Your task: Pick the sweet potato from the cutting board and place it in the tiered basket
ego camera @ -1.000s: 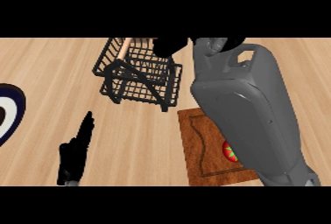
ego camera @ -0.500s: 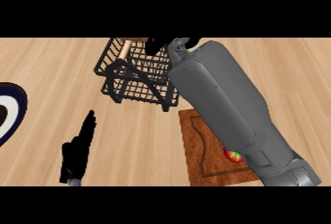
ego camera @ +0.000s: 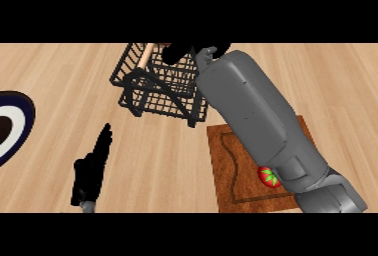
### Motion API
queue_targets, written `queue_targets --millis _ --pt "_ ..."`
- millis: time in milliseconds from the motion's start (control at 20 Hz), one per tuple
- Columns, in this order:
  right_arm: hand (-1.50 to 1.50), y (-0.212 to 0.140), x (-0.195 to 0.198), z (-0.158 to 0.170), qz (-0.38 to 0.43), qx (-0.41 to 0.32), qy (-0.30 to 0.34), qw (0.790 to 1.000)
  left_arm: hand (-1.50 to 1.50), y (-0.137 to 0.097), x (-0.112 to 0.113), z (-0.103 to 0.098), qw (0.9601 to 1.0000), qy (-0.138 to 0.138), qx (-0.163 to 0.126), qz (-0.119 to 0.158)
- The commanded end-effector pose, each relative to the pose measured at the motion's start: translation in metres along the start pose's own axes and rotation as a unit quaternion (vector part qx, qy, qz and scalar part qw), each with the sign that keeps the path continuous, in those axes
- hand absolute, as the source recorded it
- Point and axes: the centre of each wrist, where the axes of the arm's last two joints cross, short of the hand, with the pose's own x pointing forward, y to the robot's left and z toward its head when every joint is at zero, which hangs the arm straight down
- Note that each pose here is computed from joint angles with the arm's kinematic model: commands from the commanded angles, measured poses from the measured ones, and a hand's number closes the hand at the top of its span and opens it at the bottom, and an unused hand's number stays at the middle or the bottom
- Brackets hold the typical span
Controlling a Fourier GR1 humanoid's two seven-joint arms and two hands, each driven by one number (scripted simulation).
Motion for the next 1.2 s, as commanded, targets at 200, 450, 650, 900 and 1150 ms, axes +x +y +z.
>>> queue_targets --millis 200,450,650,900,1150 --pt "-1.50 0.009 -0.007 -0.001 -0.171 -0.011 0.002 0.985 0.00 -0.009 -0.004 0.001 0.9997 0.023 0.000 0.001" --pt "-1.50 -0.003 -0.001 -0.002 -0.242 -0.060 -0.027 0.968 0.00 -0.002 0.003 0.007 0.9996 0.026 -0.003 0.004" --pt "-1.50 -0.017 -0.007 -0.007 -0.259 -0.156 -0.023 0.953 0.00 0.006 -0.013 0.009 0.9992 0.035 0.014 0.008" --pt "-1.50 -0.077 -0.051 -0.017 -0.267 -0.227 0.030 0.936 0.00 0.020 -0.025 0.006 0.9983 0.044 0.037 0.001" --pt "-1.50 -0.144 -0.111 0.007 -0.278 -0.232 0.044 0.931 0.00 0.030 -0.023 0.017 0.9971 0.056 0.050 0.015"
